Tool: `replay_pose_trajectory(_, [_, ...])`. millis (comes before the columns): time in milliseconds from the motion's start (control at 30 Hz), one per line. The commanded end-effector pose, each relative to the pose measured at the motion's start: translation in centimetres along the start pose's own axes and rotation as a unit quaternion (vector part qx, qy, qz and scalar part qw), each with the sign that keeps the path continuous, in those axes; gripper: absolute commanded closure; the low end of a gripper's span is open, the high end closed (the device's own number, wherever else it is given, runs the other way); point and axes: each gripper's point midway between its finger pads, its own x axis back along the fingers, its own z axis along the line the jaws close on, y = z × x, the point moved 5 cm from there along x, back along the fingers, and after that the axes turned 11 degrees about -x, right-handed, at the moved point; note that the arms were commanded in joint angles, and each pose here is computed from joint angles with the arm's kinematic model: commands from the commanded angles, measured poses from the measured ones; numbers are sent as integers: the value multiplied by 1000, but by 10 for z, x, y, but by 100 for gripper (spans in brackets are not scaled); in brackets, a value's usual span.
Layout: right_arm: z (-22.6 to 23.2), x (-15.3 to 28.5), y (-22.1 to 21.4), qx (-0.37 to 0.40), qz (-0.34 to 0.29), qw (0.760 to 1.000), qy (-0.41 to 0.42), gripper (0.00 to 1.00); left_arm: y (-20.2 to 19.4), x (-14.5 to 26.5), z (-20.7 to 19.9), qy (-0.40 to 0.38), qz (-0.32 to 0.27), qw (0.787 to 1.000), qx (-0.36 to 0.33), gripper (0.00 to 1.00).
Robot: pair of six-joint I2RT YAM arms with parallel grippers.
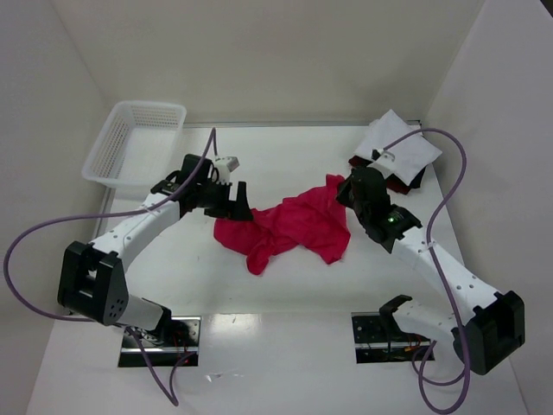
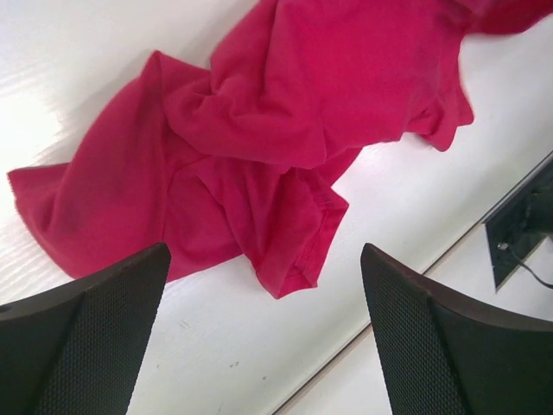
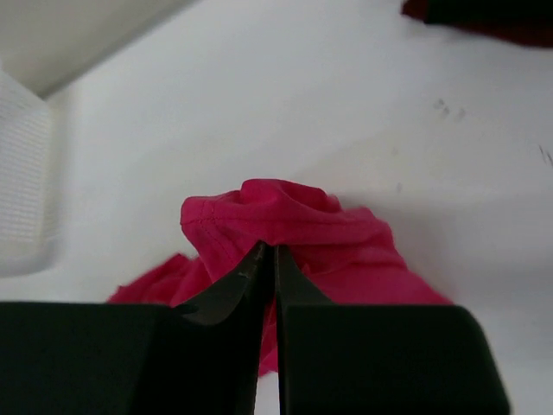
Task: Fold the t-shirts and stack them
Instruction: Flatten out the tshirt
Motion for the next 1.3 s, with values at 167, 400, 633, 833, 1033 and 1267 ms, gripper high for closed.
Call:
replay_pose_trajectory(167, [-56,-5,12,-30,-50,992,-110,88,-11,-24,12,91,10,994,60,0])
replay_pose_trajectory(400, [-97,4,70,-77,-124,974,-175,91,-24,-20,12,103,-11,991,85,3])
replay_pose_trajectory(633, [-93,4,61,-97,-101,983,-121,60,-35,-36,25,124,19,987,95,4])
replay_pose_trajectory(833, [-62,3,33,-68,18,997,-11,7,-40,-42,27,146,27,985,88,10])
replay_pose_trajectory(1033, [-13,28,-11,-47,110,988,95,6,-50,-56,32,199,43,974,102,17])
replay_pose_trajectory(1267, [18,41,-75,-35,206,969,134,8,-61,-69,35,216,55,968,114,27])
